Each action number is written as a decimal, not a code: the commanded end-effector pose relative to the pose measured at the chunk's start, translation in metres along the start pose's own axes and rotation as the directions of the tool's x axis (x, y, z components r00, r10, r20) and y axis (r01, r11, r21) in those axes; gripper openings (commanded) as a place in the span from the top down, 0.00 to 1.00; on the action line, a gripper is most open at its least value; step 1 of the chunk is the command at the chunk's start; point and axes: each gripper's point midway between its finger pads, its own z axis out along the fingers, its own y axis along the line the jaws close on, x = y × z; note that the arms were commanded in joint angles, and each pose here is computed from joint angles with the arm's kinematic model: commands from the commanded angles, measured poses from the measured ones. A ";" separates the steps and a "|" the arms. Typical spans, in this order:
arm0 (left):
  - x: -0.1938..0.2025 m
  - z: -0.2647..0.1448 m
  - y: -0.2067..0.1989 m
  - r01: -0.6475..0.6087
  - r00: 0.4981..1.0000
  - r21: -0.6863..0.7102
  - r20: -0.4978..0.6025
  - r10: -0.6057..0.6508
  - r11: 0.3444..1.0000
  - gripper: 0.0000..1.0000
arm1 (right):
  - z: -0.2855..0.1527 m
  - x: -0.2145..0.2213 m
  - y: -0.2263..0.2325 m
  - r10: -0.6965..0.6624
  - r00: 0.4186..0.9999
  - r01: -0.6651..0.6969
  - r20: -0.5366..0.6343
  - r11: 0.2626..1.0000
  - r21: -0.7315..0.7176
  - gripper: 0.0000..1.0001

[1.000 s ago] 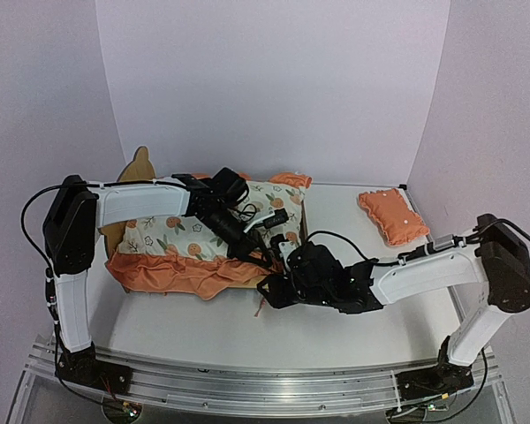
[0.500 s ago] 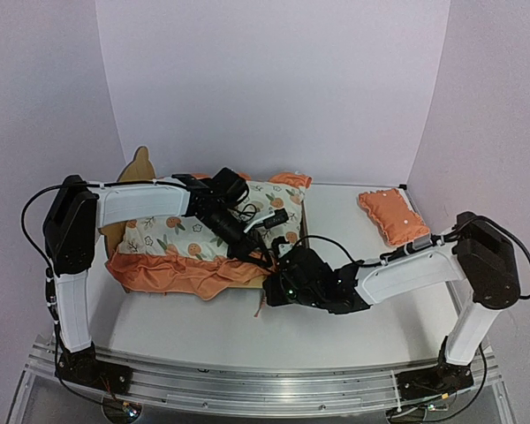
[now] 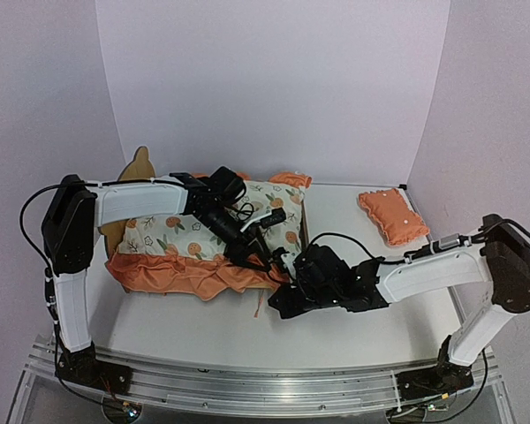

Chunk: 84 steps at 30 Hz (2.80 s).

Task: Set up the pet bed

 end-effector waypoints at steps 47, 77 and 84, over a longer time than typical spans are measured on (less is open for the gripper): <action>0.054 0.027 -0.066 0.489 0.757 -0.036 0.514 -0.404 0.872 0.44 | -0.014 0.032 0.035 -0.213 0.976 0.193 -0.046 0.944 -0.268 1.00; 0.055 0.035 -0.054 0.487 0.744 0.132 0.454 -0.489 0.863 0.45 | -0.002 0.036 0.031 -0.219 0.976 0.205 -0.020 0.940 -0.271 1.00; 0.057 0.057 -0.052 0.505 0.762 0.108 0.410 -0.501 0.857 0.42 | 0.000 0.033 0.033 -0.234 0.972 0.222 -0.011 0.936 -0.274 1.00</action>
